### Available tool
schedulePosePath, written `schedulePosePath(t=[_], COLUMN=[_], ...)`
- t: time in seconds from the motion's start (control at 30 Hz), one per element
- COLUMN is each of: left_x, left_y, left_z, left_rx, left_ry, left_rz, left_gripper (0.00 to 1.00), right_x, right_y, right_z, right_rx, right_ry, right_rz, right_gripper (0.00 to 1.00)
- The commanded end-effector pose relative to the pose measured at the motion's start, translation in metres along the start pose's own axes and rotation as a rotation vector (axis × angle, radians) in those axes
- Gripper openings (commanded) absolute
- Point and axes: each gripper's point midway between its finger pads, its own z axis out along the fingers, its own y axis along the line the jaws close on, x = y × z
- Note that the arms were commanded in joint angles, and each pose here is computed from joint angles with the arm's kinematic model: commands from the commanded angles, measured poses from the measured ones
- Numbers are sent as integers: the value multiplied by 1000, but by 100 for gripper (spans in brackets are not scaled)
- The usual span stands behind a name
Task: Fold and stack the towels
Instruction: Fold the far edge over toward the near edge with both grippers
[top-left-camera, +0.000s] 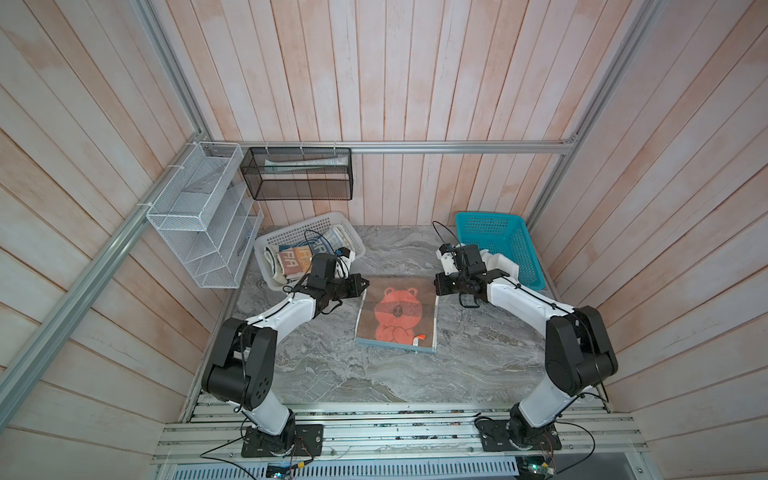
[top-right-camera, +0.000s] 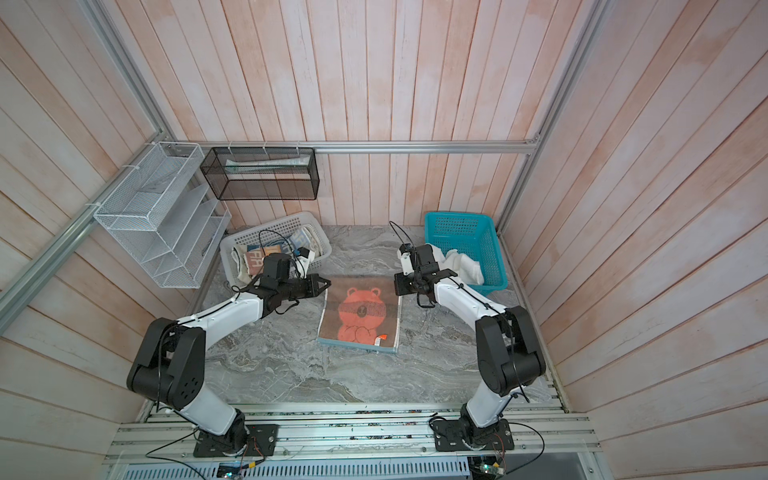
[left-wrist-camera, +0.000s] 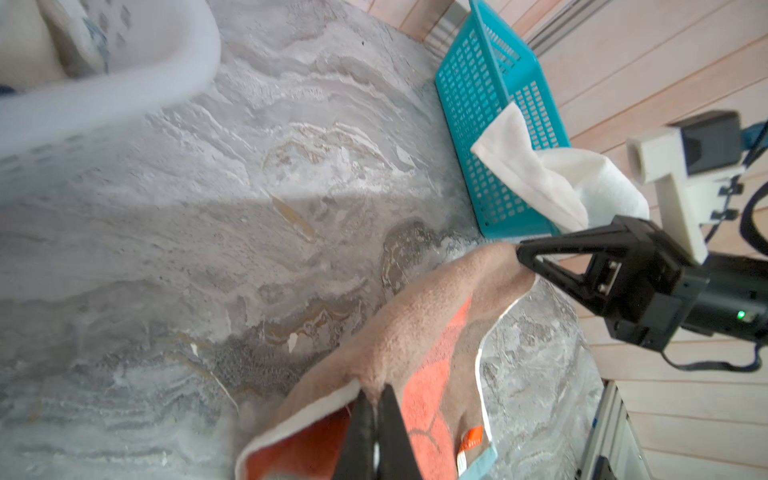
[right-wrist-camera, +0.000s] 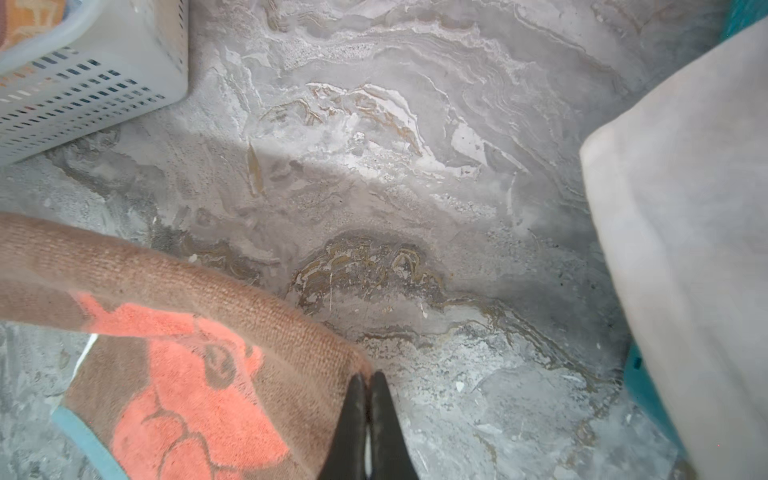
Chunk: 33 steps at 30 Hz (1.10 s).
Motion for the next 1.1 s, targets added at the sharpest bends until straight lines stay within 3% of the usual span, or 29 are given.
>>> schedulePosePath(t=[0.0,0.33,0.5,0.53,0.6,0.67,0.9,1.07], left_x=[22,47,74,83,101,113,122,118], left_y=[-1,8,11,15,25,37,49,43], left_z=[1,-17,-27,-29,-34,-41,-56,-50], left_rx=[77,82,72,59,12,-47,-92,-54], left_ry=[27,20,49,60,78,78,56,97], left_rz=[-8,-44,-76,-89,-109,-134,-199,-201], left_gripper=[0,0,0,4,23,35,40,43], right_x=[29,69,110,122,141,155,161,157], right_y=[-3,22,43,45,50,58,46,55], right_z=[9,-13,-30,-33,-39,-48,-61,-48], right_rx=[-17,-91,-163,-173,-196,-237,-173,-220], right_ry=[63,109,184,206,248,279,221,257], right_rz=[16,56,63,70,101,138,298,323], right_gripper=[0,0,0,4,26,35,40,40])
